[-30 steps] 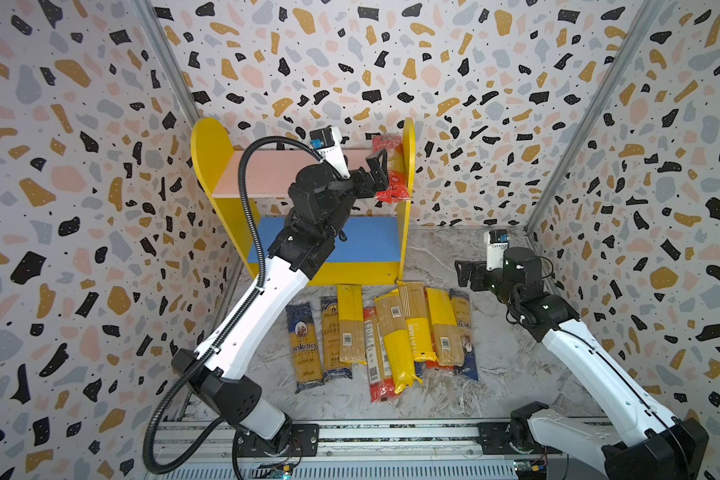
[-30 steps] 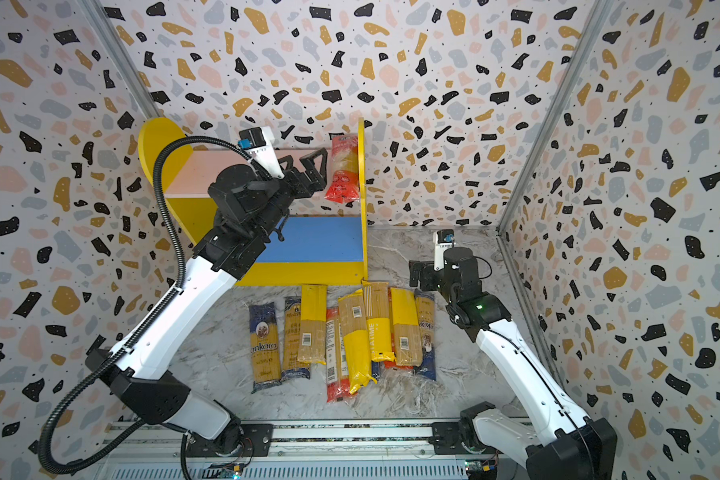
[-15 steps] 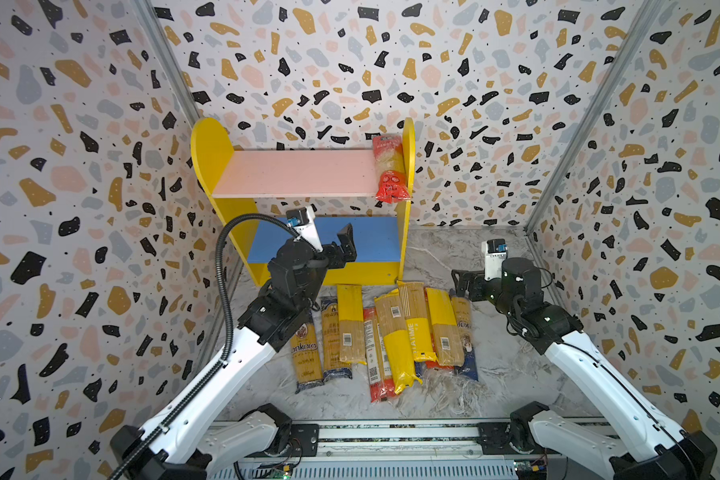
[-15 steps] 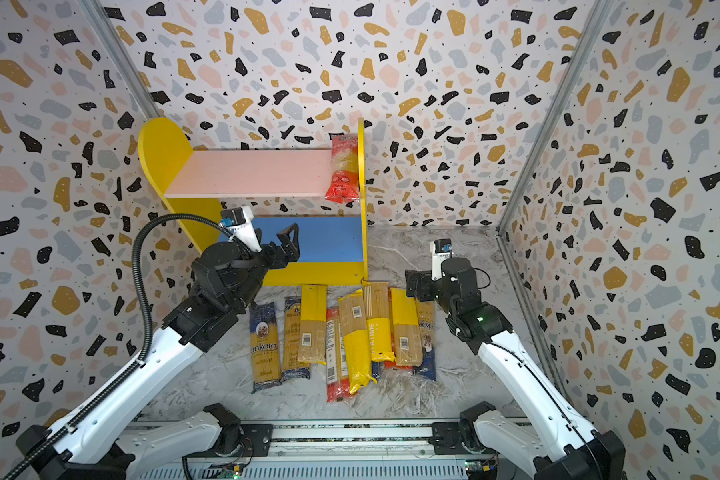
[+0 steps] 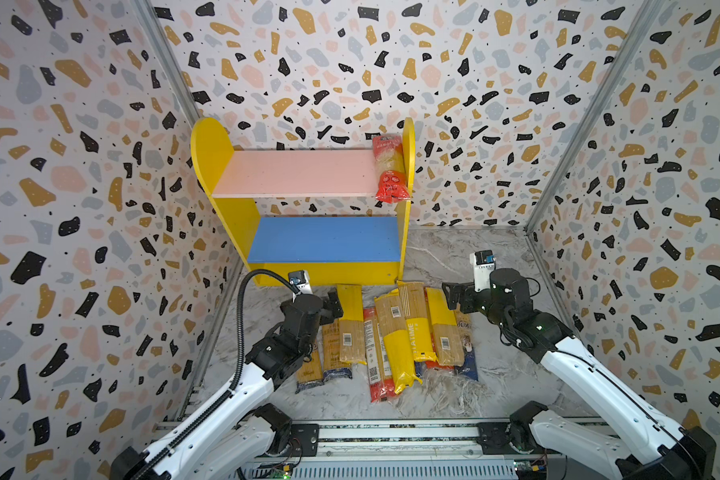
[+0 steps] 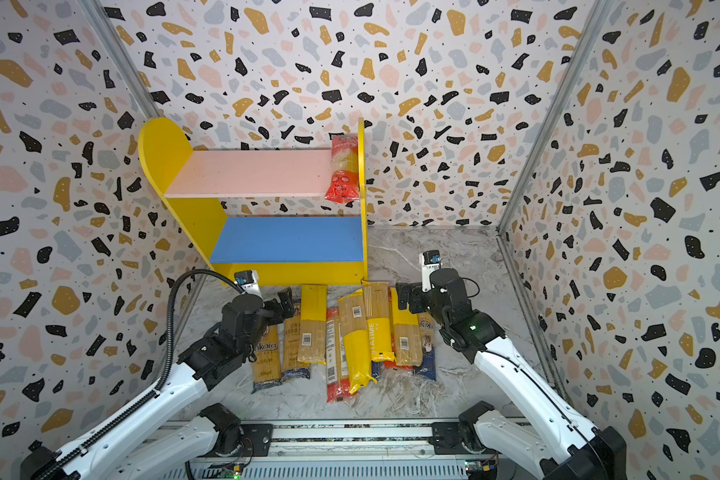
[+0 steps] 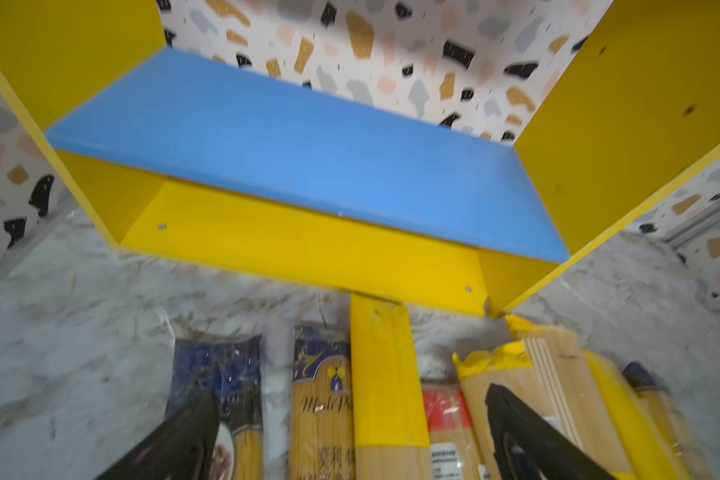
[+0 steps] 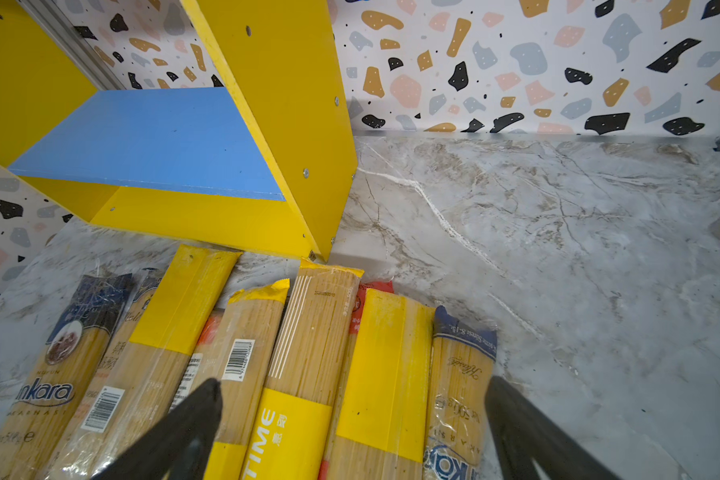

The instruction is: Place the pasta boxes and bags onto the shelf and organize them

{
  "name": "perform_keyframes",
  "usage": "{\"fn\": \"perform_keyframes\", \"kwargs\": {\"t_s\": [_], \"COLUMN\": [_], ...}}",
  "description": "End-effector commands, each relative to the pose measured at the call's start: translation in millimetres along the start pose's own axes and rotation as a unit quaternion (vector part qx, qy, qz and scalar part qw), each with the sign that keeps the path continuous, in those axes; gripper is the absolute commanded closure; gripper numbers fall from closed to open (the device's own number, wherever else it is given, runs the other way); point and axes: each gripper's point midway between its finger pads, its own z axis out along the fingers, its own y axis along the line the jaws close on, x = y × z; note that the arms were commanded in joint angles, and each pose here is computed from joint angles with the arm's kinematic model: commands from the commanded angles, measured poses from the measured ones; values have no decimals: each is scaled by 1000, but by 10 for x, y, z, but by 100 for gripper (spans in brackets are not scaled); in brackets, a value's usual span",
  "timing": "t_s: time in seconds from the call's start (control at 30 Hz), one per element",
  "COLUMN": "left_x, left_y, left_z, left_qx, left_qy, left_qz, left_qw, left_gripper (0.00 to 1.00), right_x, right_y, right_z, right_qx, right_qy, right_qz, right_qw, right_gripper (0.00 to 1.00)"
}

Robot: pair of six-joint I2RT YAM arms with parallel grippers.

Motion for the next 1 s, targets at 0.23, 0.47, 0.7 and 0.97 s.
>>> {"fn": "perform_keyframes", "kwargs": {"t_s": [0.23, 0.47, 0.7, 0.97], "left_x": [617, 994, 1249, 1521], "left_y": [-18, 569, 828, 924], "left_z": [139, 76, 0, -15], "left_qx": [16, -114, -162, -176], "left_qy": [68, 89, 104, 142], "left_qz": [-47, -65, -99, -102], "left_qw": [996, 987, 976, 969], "left_gripper": [5, 4, 3, 3], "right_x": [110, 142, 163, 285], "right_y": [37, 37, 36, 16], "right_z": [48, 41, 53, 109], "right_qx": [-1, -3, -6, -13], "right_qy": [3, 3, -1, 3], "right_qz": [3, 0, -1, -3], "right_qw": [1000, 1000, 1000, 1000], "right_gripper": [1, 1, 1, 1]}}
